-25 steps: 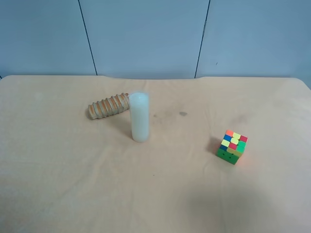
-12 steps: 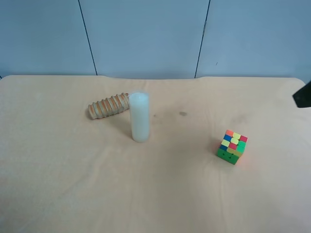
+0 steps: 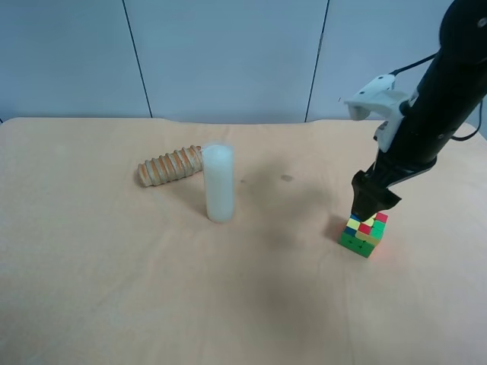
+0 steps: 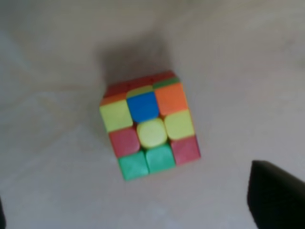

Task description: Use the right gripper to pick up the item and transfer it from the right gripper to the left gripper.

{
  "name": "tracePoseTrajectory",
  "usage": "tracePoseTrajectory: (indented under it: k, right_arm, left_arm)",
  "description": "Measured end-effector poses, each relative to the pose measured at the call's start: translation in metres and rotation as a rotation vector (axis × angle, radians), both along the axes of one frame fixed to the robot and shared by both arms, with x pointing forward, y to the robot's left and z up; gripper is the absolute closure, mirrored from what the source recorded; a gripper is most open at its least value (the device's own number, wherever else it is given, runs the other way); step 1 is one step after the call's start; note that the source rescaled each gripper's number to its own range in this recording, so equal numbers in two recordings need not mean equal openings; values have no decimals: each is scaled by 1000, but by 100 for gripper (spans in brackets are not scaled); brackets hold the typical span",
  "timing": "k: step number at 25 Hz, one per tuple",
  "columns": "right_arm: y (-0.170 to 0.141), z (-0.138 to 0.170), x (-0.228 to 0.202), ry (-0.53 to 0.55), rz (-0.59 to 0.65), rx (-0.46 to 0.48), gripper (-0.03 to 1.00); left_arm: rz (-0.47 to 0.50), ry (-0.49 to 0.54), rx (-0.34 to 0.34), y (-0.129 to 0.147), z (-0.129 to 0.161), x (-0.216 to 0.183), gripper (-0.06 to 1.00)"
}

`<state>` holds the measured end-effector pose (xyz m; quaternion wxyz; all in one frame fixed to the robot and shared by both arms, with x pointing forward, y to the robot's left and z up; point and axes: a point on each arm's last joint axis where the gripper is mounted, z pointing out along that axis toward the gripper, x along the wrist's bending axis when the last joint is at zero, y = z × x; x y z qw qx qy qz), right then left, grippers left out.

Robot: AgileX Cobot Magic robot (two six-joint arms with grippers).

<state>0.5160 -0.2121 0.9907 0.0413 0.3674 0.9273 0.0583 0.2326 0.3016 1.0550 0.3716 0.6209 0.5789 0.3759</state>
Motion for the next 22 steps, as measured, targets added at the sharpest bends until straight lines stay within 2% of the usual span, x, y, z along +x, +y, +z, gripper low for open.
tracePoseTrajectory:
  k: [6,13,22]
  right_arm:
    - [0,-36,16,36,46,-73,-3]
    - [0,-67,21,127,54,-103,-2]
    - [1,-89,24,171,61,-122,2]
  left_arm:
    - [0,0,0,0,0,0,-6]
    - [0,0,0,0,0,0,-6]
    - [0,0,0,0,0,0,-6]
